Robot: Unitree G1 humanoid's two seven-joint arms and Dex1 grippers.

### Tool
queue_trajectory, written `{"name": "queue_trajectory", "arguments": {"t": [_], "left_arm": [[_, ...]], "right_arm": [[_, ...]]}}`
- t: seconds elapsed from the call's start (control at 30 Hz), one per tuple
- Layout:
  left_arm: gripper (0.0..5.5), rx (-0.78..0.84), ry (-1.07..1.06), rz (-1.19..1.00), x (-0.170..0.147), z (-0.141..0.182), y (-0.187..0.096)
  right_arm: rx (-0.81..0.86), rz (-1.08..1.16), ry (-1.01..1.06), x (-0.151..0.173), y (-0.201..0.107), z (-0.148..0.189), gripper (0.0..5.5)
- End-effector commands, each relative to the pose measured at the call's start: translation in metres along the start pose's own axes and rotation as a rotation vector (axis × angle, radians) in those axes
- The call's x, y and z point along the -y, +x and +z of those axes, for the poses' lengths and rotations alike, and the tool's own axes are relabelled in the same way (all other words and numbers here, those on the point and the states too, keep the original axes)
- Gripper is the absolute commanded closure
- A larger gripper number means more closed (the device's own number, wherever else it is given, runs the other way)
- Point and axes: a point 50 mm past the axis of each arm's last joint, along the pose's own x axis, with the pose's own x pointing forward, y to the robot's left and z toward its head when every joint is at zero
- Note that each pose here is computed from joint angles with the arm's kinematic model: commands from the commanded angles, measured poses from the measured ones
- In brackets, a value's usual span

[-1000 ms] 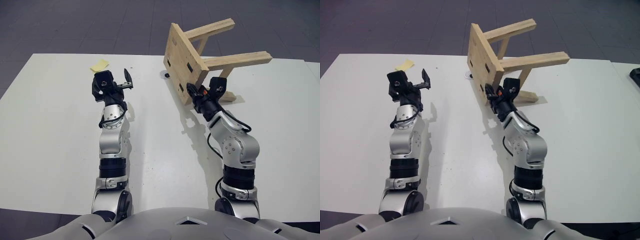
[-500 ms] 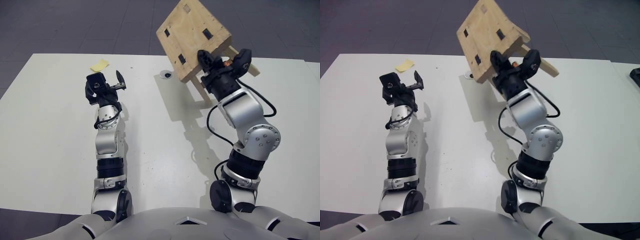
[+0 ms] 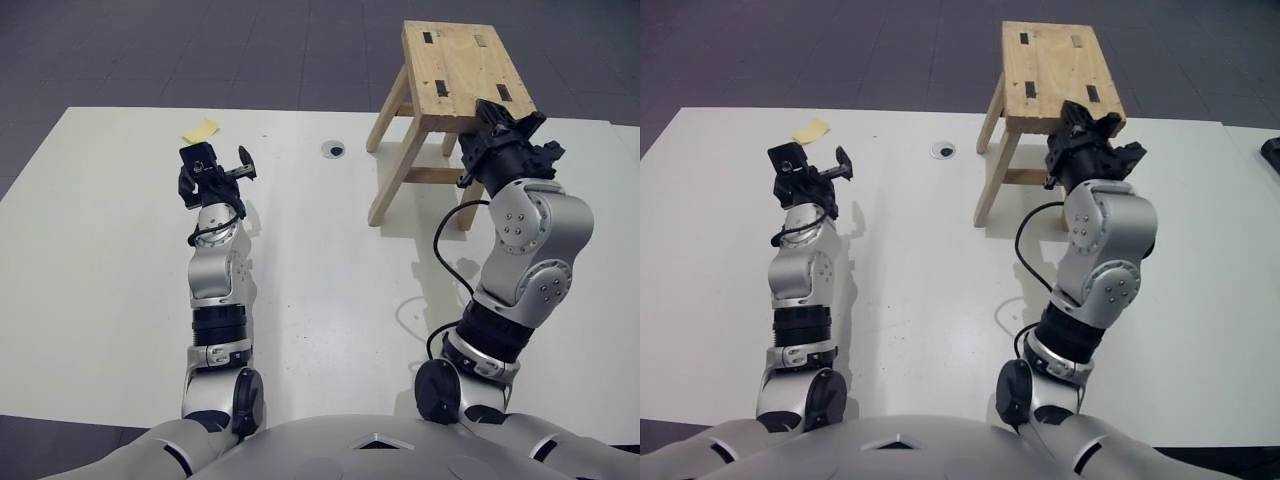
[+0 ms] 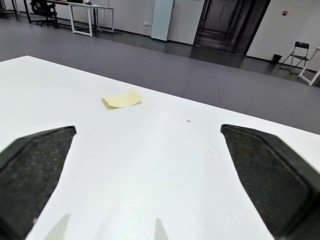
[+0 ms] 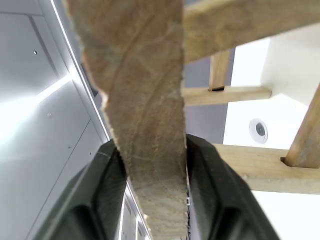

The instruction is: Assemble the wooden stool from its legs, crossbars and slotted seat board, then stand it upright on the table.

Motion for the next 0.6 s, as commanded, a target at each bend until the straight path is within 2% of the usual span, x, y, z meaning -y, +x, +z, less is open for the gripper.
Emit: {"name": "queue_trajectory", "arguments": {"t": [0.03, 0.33, 0.5, 0.6], "left_arm": [[0.10, -0.013, 0.000, -0.016, 0.005, -0.001, 0.002], [0.10, 0.108, 0.043, -0.094, 0.018, 0.012, 0.000], [0.10, 0.163, 0.085, -0.134, 0.022, 0.014, -0.003], [0.10, 0.213, 0.100, -0.147, 0.022, 0.021, -0.004]], "right_arm": [[-0.035, -0.146, -0.034, 0.044, 0.000, -0.006, 2.81], [-0.071, 0.116, -0.186, 0.027, -0.027, 0.009, 1.32], [-0.227, 0.288, -0.372, 0.013, -0.046, 0.014, 0.64], [-0.377, 0.376, -0.547, 0.005, -0.055, 0.011, 0.19]]}}
